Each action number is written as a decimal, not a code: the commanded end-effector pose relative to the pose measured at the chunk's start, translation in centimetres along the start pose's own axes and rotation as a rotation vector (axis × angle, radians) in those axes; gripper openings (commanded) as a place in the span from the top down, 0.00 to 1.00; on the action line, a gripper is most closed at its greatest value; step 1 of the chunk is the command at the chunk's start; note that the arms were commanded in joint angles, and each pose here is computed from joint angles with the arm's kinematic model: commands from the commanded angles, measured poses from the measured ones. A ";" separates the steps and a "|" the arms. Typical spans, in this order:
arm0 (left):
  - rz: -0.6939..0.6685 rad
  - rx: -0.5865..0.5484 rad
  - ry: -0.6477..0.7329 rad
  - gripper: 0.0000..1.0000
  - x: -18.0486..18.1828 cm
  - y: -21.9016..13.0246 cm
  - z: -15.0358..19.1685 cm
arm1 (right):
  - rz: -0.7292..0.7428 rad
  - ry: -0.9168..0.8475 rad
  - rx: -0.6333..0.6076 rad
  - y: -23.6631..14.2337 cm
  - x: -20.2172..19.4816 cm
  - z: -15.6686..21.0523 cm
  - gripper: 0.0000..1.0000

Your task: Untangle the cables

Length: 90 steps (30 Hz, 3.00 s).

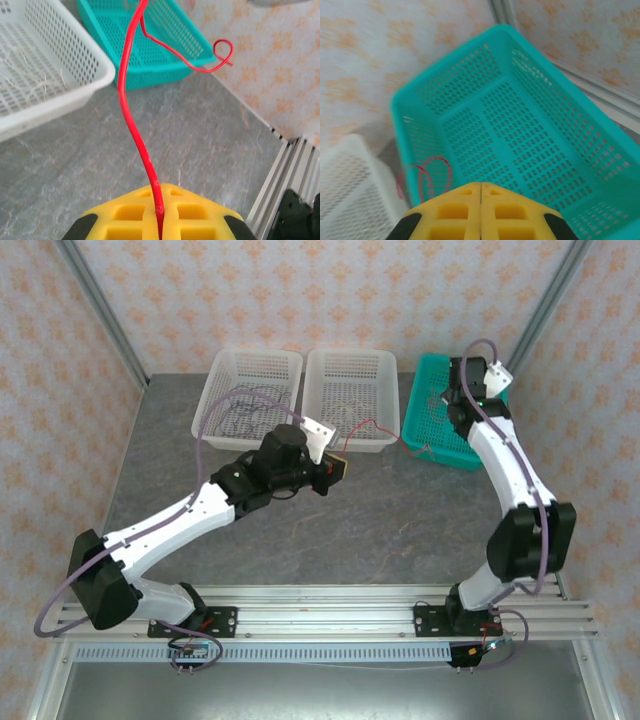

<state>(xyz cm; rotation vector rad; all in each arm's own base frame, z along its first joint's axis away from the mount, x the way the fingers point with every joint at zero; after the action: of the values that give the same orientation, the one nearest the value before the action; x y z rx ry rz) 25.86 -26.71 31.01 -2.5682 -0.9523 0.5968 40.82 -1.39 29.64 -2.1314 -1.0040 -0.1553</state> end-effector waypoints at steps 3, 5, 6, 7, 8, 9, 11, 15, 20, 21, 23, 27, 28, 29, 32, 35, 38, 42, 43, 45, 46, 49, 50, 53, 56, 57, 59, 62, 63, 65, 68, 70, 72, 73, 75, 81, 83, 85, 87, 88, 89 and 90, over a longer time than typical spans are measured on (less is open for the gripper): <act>-0.060 -0.066 -0.030 1.00 -0.4 -1.0 -3.5 | 0.015 0.031 0.049 2.9 -0.4 -0.2 0.70; -0.078 -0.087 -0.044 1.00 -0.4 -0.7 -4.7 | 0.018 0.018 0.089 2.9 -0.5 0.1 0.47; -0.092 -0.091 -0.056 1.00 -0.3 -0.5 -5.3 | 0.023 0.020 0.092 2.5 -0.6 -0.1 0.43; -0.110 -0.095 -0.070 1.00 -0.2 -0.1 -5.8 | 0.022 0.027 0.090 1.7 -0.8 -0.4 0.39; -0.117 -0.100 -0.082 1.00 -0.2 0.3 -6.5 | 0.014 0.039 0.080 0.7 -1.0 -0.8 0.36; -0.124 -0.104 -0.093 1.00 -0.1 0.8 -6.9 | 0.003 0.053 0.070 -0.2 -1.3 -1.2 0.33; -0.136 -0.124 -0.127 1.00 0.0 2.1 -8.0 | -0.035 0.100 0.030 -2.9 -2.1 -2.2 0.27; -0.153 -0.160 -0.142 1.00 0.4 5.5 -9.7 | -0.122 0.191 -0.022 -8.4 -4.6 -3.3 0.25; -0.183 -0.161 -0.143 1.00 1.3 11.2 -11.2 | -0.267 0.259 -0.078 -15.3 -8.7 -2.8 0.25; -0.186 -0.159 -0.147 1.00 1.5 12.4 -11.3 | -0.281 0.252 -0.079 -16.2 -9.3 -2.6 0.24; -0.184 -0.167 -0.158 1.00 1.7 14.8 -11.8 | -0.305 0.223 -0.059 -17.9 -10.6 -1.8 0.24; -0.201 -0.166 -0.217 1.00 2.5 19.4 -12.0 | -0.319 0.191 -0.003 -19.6 -12.8 -0.2 0.23; -0.203 -0.168 -0.235 1.00 2.6 20.7 -11.9 | -0.319 0.187 0.008 -19.8 -13.2 0.1 0.23; -0.191 -0.171 -0.246 1.00 2.7 21.9 -11.8 | -0.311 0.183 0.014 -19.8 -13.7 0.5 0.23; -0.157 -0.192 -0.285 1.00 2.6 25.2 -10.7 | -0.281 0.160 0.008 -20.0 -14.7 0.8 0.23; -0.137 -0.241 -0.327 1.00 2.6 27.5 -9.7 | -0.268 0.134 0.005 -20.2 -15.1 1.0 0.22; -0.136 -0.277 -0.353 1.00 2.9 29.1 -8.7 | -0.264 0.116 0.016 -20.0 -15.2 1.2 0.22; -0.112 -0.306 -0.351 0.62 2.8 29.5 -8.9 | -0.257 0.100 0.030 -19.7 -15.3 1.6 0.22; -0.104 -0.314 -0.338 0.52 2.6 29.2 -9.3 | -0.253 0.097 0.029 -19.5 -15.3 1.7 0.22; -0.095 -0.322 -0.306 0.43 2.0 28.0 -10.5 | -0.242 0.090 0.034 -19.1 -15.4 2.0 0.21; -0.097 -0.323 -0.286 0.40 1.8 27.0 -11.3 | -0.235 0.086 0.036 -18.8 -15.5 2.2 0.21; -0.096 -0.316 -0.195 0.30 0.5 23.6 -13.8 | -0.208 0.075 0.045 -17.9 -15.8 3.0 0.21; -0.099 -0.312 -0.165 0.27 0.2 22.2 -14.5 | -0.202 0.071 0.051 -17.5 -15.9 3.3 0.21; -0.108 -0.340 -0.101 0.20 -0.3 17.7 -16.0 | -0.203 0.036 0.071 -16.0 -16.0 4.6 0.21; -0.117 -0.447 -0.089 0.13 0.7 12.4 -15.5 | -0.230 -0.038 0.101 -14.3 -15.9 6.3 0.20; -0.130 -0.461 -0.083 0.12 1.2 10.6 -15.1 | -0.245 -0.072 0.106 -13.7 -15.9 6.9 0.20; -0.191 -0.444 -0.028 0.11 1.7 6.3 -13.6 | -0.254 -0.129 0.100 -12.2 -16.2 8.1 0.19; -0.298 -0.371 0.072 0.08 2.5 1.8 -9.6 | -0.261 -0.203 0.065 -10.0 -16.7 9.8 0.18; -0.332 -0.353 0.091 0.08 2.9 0.6 -8.3 | -0.281 -0.231 0.051 -9.3 -16.7 10.4 0.18; -0.423 -0.320 0.125 0.06 3.8 -2.5 -5.2 | -0.316 -0.279 -0.005 -7.8 -16.9 11.5 0.18; -0.581 -0.300 0.141 0.00 5.5 -6.6 -1.2 | -0.333 -0.317 -0.085 -6.8 -16.7 11.6 0.16; -0.716 -0.280 0.145 0.00 7.1 -9.1 1.9 | -0.373 -0.343 -0.155 -5.9 -16.2 11.7 0.13; -0.811 -0.268 0.162 0.00 8.2 -11.0 4.5 | -0.383 -0.358 -0.192 -4.5 -16.1 12.4 0.12; -0.863 -0.260 0.170 0.00 8.8 -11.8 5.9 | -0.373 -0.367 -0.192 -3.7 -16.1 12.8 0.11; -0.957 -0.258 0.173 0.00 9.8 -13.5 7.8 | -0.367 -0.399 -0.180 -2.1 -15.7 13.7 0.09; -1.201 -0.209 0.126 0.00 13.8 -15.3 12.2 | -0.350 -0.496 -0.219 1.2 -12.7 13.5 0.02; -1.240 -0.174 0.133 0.00 15.3 -14.9 13.0 | -0.365 -0.434 -0.247 4.1 -13.7 14.5 0.01; -1.289 -0.179 0.114 0.00 17.1 -14.8 13.6 | -0.310 -0.408 -0.204 4.3 -14.3 14.0 0.01; -1.309 -0.219 0.028 0.00 19.1 -14.8 14.7 | -0.298 -0.376 -0.241 4.8 -14.3 13.5 0.01; -1.304 -0.230 -0.009 0.00 20.2 -14.6 15.3 | -0.283 -0.355 -0.280 4.7 -14.5 13.4 0.01; -1.302 -0.234 -0.022 0.00 21.1 -14.4 15.6 | -0.257 -0.370 -0.240 4.5 -14.6 13.4 0.01; -1.302 -0.221 -0.020 0.00 21.9 -13.9 16.0 | -0.212 -0.361 -0.228 4.5 -14.7 13.0 0.01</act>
<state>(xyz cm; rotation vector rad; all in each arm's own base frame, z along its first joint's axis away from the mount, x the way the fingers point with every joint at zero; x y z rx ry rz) 24.02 0.37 17.31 -1.4051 -2.2697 0.1148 30.83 -2.60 9.93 -2.2209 -1.5460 0.1119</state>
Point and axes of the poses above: each hand's point on the last joint's axis, 136 mm out from that joint toward the fingers, its own y axis out along the fingers, its own x axis along the line the jaws close on, z = x × y, the point moved 7 cm from there along -y, back along the fingers, and after that the axes turned 6 degrees about y, right-handed, at the moved point
